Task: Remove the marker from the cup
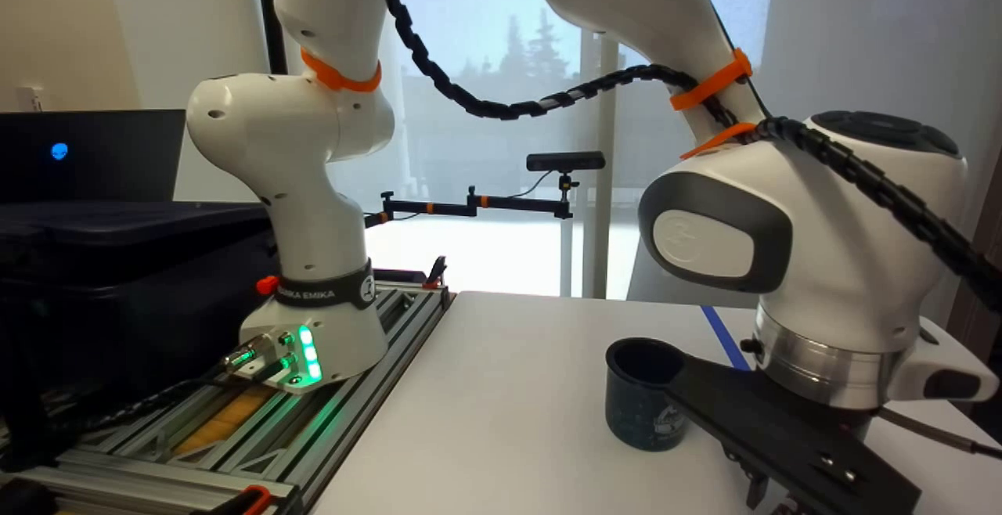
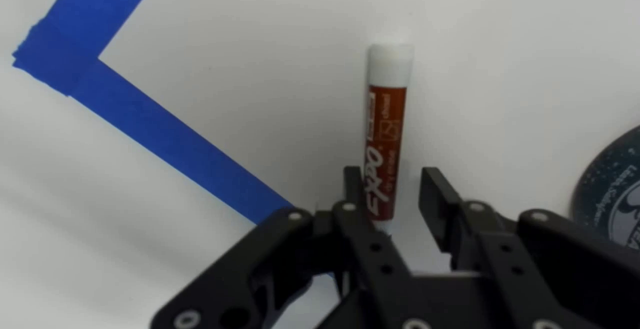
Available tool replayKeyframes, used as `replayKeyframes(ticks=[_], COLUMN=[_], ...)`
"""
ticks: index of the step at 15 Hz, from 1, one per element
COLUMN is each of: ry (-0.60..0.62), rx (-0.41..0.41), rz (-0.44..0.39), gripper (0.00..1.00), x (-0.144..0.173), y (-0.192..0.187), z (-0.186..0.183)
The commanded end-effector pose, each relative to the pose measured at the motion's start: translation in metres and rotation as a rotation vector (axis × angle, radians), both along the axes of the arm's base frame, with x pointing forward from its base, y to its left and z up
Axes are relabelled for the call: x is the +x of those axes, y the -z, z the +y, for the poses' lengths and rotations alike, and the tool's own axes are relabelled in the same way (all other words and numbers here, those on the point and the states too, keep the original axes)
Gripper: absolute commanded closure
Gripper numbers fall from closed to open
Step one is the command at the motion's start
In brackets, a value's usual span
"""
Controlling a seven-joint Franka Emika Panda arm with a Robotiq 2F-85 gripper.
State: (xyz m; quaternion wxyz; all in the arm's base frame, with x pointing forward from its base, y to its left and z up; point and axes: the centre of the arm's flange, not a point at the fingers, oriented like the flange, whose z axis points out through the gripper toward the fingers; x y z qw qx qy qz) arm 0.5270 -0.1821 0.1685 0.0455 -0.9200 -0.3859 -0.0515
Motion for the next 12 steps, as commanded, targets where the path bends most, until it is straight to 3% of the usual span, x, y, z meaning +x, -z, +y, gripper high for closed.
replayKeyframes(ticks=[1, 3, 6, 7, 12], ry=[-0.002, -0.004, -0.005, -0.002, 0.031], rx=[-0.015, -0.015, -0.017, -0.021, -0.040], rz=[-0.016, -0.026, -0.043, -0.046, -0.050], gripper=[0.32, 0.17, 0.07, 0.00, 0.00], x=[0.002, 0.001, 0.000, 0.001, -0.004], y=[0.002, -0.002, -0.009, -0.010, -0.023], z=[0.001, 0.003, 0.005, 0.006, 0.008])
